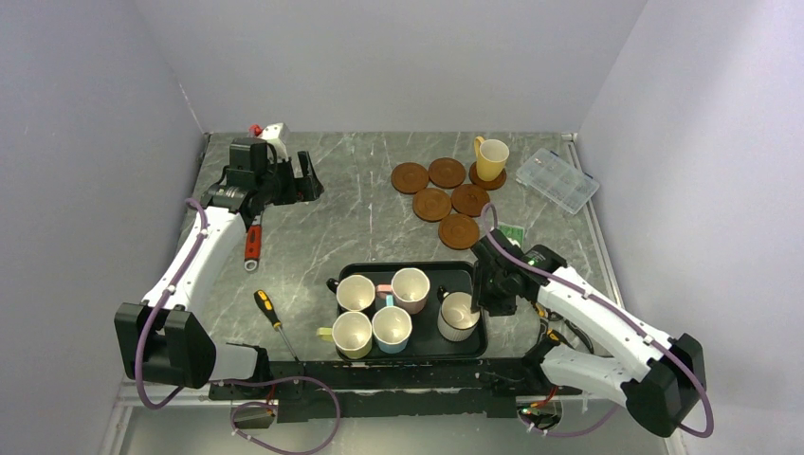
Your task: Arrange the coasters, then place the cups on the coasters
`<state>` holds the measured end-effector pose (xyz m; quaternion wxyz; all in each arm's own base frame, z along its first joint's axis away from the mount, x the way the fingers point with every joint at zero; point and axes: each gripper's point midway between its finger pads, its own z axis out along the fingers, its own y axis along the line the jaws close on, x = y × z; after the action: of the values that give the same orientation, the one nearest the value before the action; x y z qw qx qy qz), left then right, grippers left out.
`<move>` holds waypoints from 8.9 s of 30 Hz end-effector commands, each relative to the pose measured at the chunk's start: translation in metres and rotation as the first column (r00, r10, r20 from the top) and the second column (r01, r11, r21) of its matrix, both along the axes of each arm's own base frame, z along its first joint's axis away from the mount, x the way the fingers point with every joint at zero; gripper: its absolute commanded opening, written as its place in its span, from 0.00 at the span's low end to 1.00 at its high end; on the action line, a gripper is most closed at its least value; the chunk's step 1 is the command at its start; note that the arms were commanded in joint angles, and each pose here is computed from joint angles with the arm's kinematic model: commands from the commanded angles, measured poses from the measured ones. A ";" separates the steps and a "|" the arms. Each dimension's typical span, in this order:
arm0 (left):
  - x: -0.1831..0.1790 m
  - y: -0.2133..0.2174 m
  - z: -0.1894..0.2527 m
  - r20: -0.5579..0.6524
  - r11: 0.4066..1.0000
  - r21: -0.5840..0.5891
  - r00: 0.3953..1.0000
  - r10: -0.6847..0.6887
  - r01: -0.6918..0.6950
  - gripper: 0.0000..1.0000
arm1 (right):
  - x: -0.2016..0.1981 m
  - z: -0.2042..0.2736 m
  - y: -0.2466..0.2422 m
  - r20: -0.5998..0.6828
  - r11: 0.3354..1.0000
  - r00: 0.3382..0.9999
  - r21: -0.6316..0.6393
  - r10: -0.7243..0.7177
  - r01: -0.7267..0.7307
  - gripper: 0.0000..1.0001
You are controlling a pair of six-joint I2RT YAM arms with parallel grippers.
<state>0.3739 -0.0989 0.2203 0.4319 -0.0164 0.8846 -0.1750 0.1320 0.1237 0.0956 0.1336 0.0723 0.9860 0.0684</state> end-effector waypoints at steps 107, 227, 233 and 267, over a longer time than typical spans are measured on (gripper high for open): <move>0.008 0.004 0.006 0.073 0.999 0.048 0.997 -0.024 0.021 0.93 | 0.460 0.084 0.007 0.543 0.991 0.830 -0.112 0.127 -0.078 0.00; 0.007 0.006 0.010 0.088 0.999 0.035 0.996 0.004 -0.007 0.93 | 0.111 0.042 0.129 0.369 0.713 0.647 -0.067 0.667 -0.698 0.63; 0.007 0.007 0.010 0.088 0.999 0.041 0.996 0.008 -0.012 0.93 | 0.104 0.031 0.140 0.338 0.670 0.614 -0.072 0.713 -0.739 0.60; 0.005 0.004 0.017 0.107 1.000 0.019 0.994 0.001 -0.003 0.93 | 0.106 0.070 0.108 0.337 0.748 0.669 -0.259 0.663 -0.611 0.00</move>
<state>0.3771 -0.0941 0.2169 0.4475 -0.0002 0.8802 -0.1580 0.2246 0.2325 0.1204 0.2453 -0.3365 0.9070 0.0626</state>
